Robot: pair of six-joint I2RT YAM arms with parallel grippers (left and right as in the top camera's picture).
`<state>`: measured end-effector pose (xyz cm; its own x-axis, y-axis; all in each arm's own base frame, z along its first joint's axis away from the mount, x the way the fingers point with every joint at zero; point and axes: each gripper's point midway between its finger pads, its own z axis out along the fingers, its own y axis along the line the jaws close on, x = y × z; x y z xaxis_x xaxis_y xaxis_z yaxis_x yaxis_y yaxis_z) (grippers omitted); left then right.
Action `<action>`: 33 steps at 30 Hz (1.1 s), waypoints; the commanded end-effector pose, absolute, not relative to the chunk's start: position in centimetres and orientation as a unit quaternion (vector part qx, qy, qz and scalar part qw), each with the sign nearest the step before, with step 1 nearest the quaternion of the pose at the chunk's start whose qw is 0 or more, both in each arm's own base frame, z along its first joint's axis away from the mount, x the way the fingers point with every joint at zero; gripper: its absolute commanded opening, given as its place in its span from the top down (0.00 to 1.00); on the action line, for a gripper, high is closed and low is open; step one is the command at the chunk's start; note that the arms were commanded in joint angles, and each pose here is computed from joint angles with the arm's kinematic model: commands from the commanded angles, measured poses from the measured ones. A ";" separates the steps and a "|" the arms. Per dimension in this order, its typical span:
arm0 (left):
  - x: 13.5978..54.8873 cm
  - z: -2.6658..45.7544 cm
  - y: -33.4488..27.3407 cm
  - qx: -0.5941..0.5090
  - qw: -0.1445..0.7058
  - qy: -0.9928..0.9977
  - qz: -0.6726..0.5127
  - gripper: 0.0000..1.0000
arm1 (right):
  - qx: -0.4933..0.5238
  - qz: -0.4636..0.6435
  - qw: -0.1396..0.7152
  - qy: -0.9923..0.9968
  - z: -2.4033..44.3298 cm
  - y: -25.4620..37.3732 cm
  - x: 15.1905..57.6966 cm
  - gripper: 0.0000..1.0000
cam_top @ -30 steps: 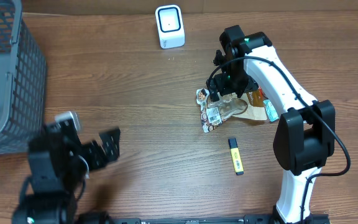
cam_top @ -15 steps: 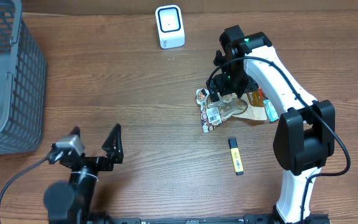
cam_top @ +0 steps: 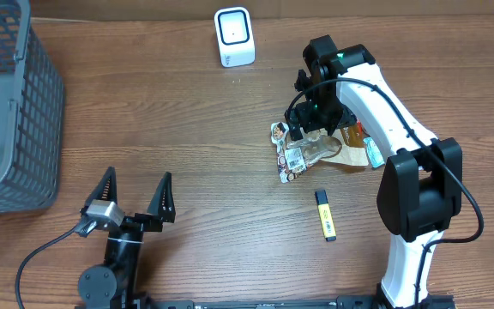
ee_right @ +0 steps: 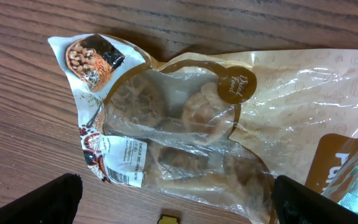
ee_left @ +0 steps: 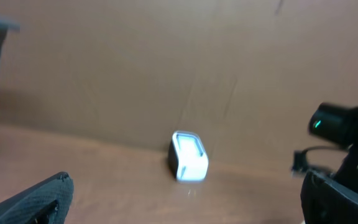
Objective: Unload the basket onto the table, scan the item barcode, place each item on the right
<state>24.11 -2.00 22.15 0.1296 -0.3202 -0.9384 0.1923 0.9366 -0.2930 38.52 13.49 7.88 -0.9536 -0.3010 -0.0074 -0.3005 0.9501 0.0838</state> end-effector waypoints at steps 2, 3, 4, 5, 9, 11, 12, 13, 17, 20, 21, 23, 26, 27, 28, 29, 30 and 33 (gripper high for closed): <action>24.4 19.7 -1.8 -0.035 0.727 0.674 -0.130 0.00 | 0.148 -0.045 0.003 -0.988 7.9 13.4 38.5 0.00; 24.5 18.9 -1.8 -0.032 0.716 0.686 -0.124 0.00 | 0.148 -0.045 0.003 -0.988 7.9 13.4 38.5 0.00; 24.5 18.0 -1.8 -0.027 0.705 0.699 -0.116 0.00 | 0.148 -0.045 0.003 -0.988 7.9 13.4 38.5 0.00; 24.5 16.7 -1.8 -0.016 0.688 0.718 -0.101 0.00 | 0.148 -0.045 0.003 -0.988 7.9 13.4 38.5 0.00; 24.5 16.0 -1.7 0.020 0.682 0.728 -0.065 0.00 | 0.149 -0.045 0.003 -0.988 7.9 13.4 38.5 0.00; 24.5 16.0 -1.7 0.025 0.682 0.728 -0.061 0.00 | 0.148 -0.045 0.003 -0.988 7.9 13.4 38.5 0.00; 24.5 16.0 -1.8 0.024 0.683 0.728 -0.064 0.00 | 0.149 -0.045 0.003 -0.988 7.9 13.4 38.5 0.00; 24.5 16.0 -1.8 0.024 0.683 0.728 -0.063 0.00 | 0.148 -0.045 0.003 -0.988 7.9 13.4 38.5 0.00; 24.5 16.0 -1.7 0.024 0.683 0.728 -0.062 0.00 | 0.148 -0.045 0.003 -0.988 7.9 13.4 38.5 0.00; 24.5 16.0 -1.7 0.024 0.683 0.728 -0.062 0.00 | 0.148 -0.045 0.003 -0.988 7.9 13.4 38.5 0.00; 24.5 16.0 -1.7 0.024 0.683 0.728 -0.062 0.00 | 0.148 -0.045 0.003 -0.988 7.9 13.4 38.5 0.00; 24.5 16.0 -1.7 0.024 0.683 0.728 -0.062 0.00 | 0.148 -0.045 0.003 -0.988 7.9 13.4 38.5 0.00; 24.5 16.0 -1.7 0.024 0.683 0.728 -0.062 0.00 | 0.148 -0.045 0.003 -0.988 7.9 13.4 38.5 0.00; 24.5 16.0 -1.7 0.024 0.683 0.728 -0.062 0.00 | 0.148 -0.045 0.003 -0.988 7.9 13.4 38.5 0.00; 24.5 16.0 -1.7 0.024 0.683 0.728 -0.062 0.00 | 0.148 -0.045 0.003 -0.988 7.9 13.4 38.5 0.00; 24.5 16.0 -1.7 0.024 0.683 0.728 -0.062 0.00 | 0.148 -0.045 0.003 -0.988 7.9 13.4 38.5 0.00; 24.5 16.0 -1.7 0.024 0.683 0.728 -0.062 0.00 | 0.148 -0.045 0.003 -0.988 7.9 13.4 38.5 0.00; 24.5 16.0 -1.7 0.024 0.683 0.728 -0.063 0.00 | 0.148 -0.045 0.003 -0.988 7.9 13.4 38.5 0.00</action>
